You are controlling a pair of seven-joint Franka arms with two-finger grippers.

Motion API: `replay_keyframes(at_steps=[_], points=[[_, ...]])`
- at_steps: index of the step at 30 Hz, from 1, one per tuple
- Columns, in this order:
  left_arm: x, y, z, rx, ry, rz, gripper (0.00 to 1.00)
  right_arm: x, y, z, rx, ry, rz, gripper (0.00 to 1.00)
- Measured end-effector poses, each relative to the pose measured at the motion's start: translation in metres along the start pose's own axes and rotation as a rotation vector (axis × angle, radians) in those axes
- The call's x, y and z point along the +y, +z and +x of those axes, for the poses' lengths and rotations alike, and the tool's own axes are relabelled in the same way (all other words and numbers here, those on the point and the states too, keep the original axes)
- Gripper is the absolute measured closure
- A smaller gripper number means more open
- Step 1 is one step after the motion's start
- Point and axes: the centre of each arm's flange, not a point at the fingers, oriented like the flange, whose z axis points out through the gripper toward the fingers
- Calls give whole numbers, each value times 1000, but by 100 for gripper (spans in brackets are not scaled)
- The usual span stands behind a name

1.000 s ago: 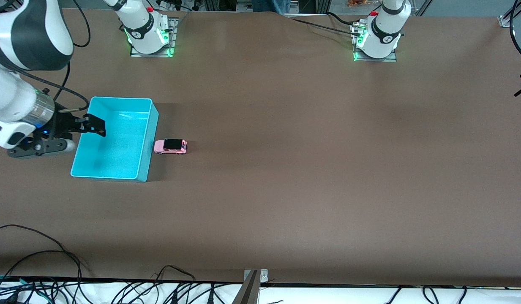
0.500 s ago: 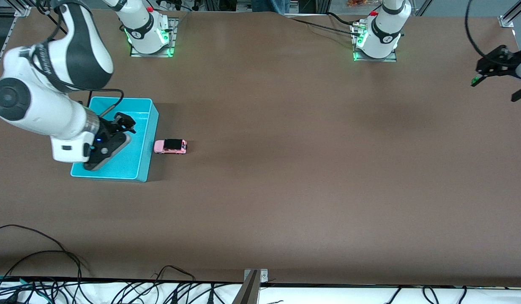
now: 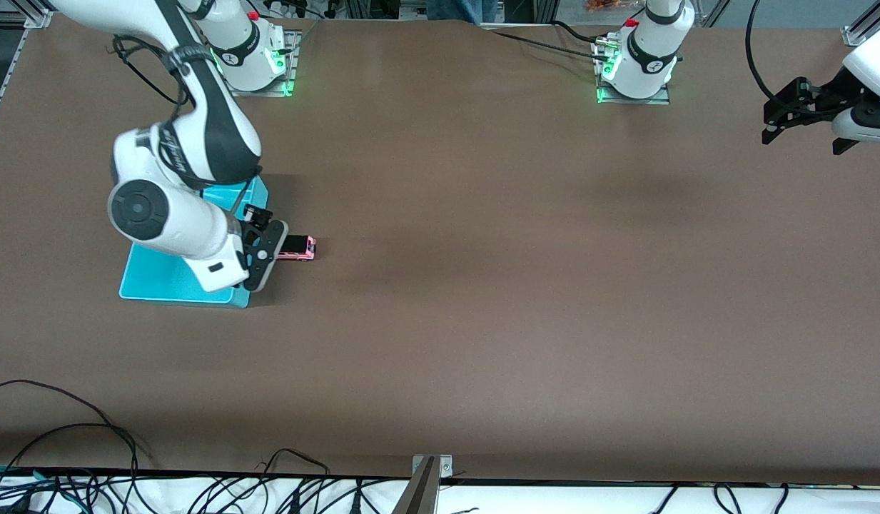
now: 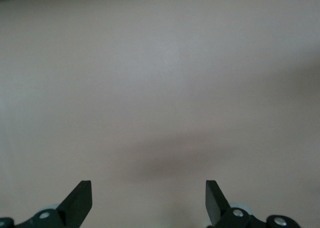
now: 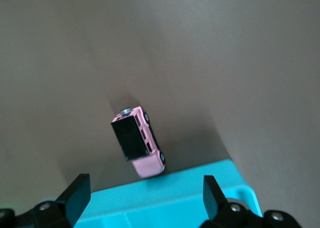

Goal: Wind and store pink jeep toy

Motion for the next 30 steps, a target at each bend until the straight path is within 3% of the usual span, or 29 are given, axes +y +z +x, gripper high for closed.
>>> replay_keyframes(at_steps=[13, 24, 30], points=[[6, -14, 9, -58, -220, -3, 0, -27, 100, -4, 10, -151, -4, 0], [-7, 0, 29, -83, -254, -5, 0, -50, 150, -18, 22, -262, -22, 0], [-15, 6, 37, -60, -270, -7, 0, -56, 163, -23, 39, -316, -53, 0]])
